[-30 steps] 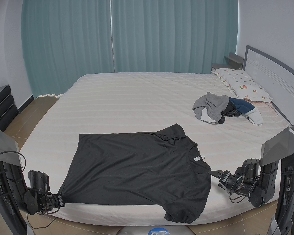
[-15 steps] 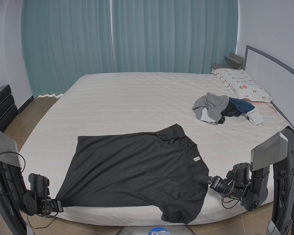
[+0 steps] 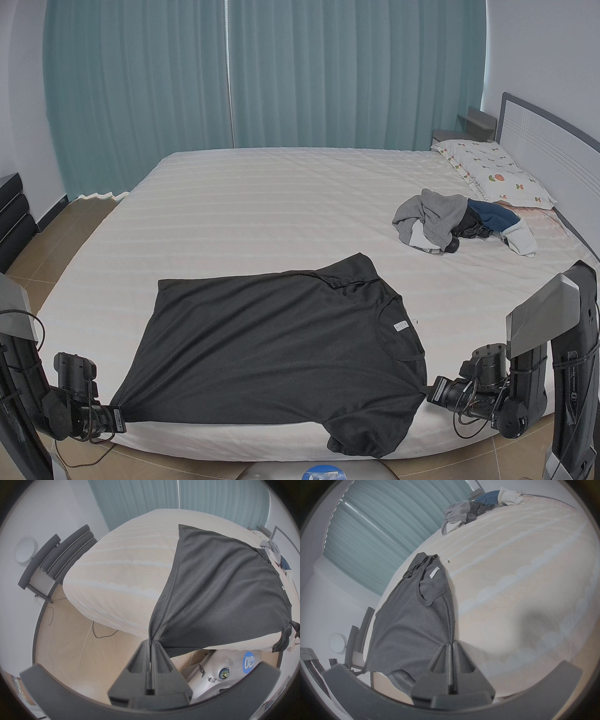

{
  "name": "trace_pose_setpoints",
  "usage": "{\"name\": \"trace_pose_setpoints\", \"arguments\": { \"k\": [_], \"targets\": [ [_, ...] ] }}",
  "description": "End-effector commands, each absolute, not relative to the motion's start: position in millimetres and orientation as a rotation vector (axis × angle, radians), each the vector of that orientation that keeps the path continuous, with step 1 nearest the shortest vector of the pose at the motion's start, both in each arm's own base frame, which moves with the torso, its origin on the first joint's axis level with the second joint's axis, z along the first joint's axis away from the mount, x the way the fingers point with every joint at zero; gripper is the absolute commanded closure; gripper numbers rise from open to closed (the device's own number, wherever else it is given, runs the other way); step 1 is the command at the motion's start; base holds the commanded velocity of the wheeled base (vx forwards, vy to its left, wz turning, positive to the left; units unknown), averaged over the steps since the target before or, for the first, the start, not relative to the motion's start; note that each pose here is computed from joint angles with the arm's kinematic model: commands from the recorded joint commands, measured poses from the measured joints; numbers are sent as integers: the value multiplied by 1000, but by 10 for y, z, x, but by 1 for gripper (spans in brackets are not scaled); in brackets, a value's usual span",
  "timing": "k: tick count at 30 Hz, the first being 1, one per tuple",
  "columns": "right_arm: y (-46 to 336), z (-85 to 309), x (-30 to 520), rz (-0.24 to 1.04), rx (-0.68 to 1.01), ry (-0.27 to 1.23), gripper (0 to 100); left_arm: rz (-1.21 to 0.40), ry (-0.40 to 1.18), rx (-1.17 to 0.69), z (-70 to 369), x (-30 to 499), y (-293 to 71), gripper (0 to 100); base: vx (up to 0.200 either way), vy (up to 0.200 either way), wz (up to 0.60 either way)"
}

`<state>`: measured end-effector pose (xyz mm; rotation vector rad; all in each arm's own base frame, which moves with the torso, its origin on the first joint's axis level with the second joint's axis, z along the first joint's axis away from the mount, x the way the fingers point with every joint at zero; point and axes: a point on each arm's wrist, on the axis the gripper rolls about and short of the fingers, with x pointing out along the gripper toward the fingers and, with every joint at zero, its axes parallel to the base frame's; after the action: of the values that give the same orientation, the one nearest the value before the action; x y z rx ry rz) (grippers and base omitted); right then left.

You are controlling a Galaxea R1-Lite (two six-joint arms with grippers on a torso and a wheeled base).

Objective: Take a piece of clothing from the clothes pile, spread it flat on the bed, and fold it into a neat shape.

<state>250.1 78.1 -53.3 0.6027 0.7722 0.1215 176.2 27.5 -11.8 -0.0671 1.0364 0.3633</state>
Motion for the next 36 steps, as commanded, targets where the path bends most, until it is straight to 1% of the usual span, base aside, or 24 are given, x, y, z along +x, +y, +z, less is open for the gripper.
{"name": "trace_pose_setpoints", "arguments": {
  "k": [1, 7, 17, 18, 22, 24, 25, 26, 29, 33, 36],
  "targets": [
    [725, -489, 2425, 113, 588, 777, 100, 371, 1058, -56, -129, 1718, 309, 100, 0, 0, 0],
    [674, -436, 2323, 110, 563, 796, 100, 379, 1055, -50, -126, 1723, 343, 100, 0, 0, 0],
    [691, -502, 2328, 110, 555, 814, 100, 376, 1046, -52, -119, 1728, 343, 100, 0, 0, 0],
    [693, -497, 2336, 113, 557, 811, 0, 375, 1043, -53, -118, 1736, 344, 0, 0, 0, 0],
    [684, -423, 2401, 118, 577, 764, 0, 369, 1024, -71, -118, 1792, 350, 0, 0, 0, 0],
    [640, -249, 2492, 124, 612, 677, 0, 359, 988, -92, -87, 1854, 368, 0, 0, 0, 0],
    [640, -249, 2492, 124, 612, 677, 0, 359, 988, -92, -87, 1854, 368, 0, 0, 0, 0],
    [606, -134, 2554, 124, 644, 618, 0, 346, 952, -123, -51, 1911, 389, 0, 0, 0, 0],
    [606, -32, 2651, 129, 689, 556, 0, 327, 865, -185, 60, 2017, 427, 0, 0, 0, 0],
    [660, 4, 2738, 149, 705, 524, 0, 212, 798, -249, 191, 2035, 404, 0, 0, 0, 0],
    [729, 22, 2786, 172, 700, 513, 0, 188, 761, -296, 240, 2095, 405, 0, 0, 0, 0]
  ]
}}
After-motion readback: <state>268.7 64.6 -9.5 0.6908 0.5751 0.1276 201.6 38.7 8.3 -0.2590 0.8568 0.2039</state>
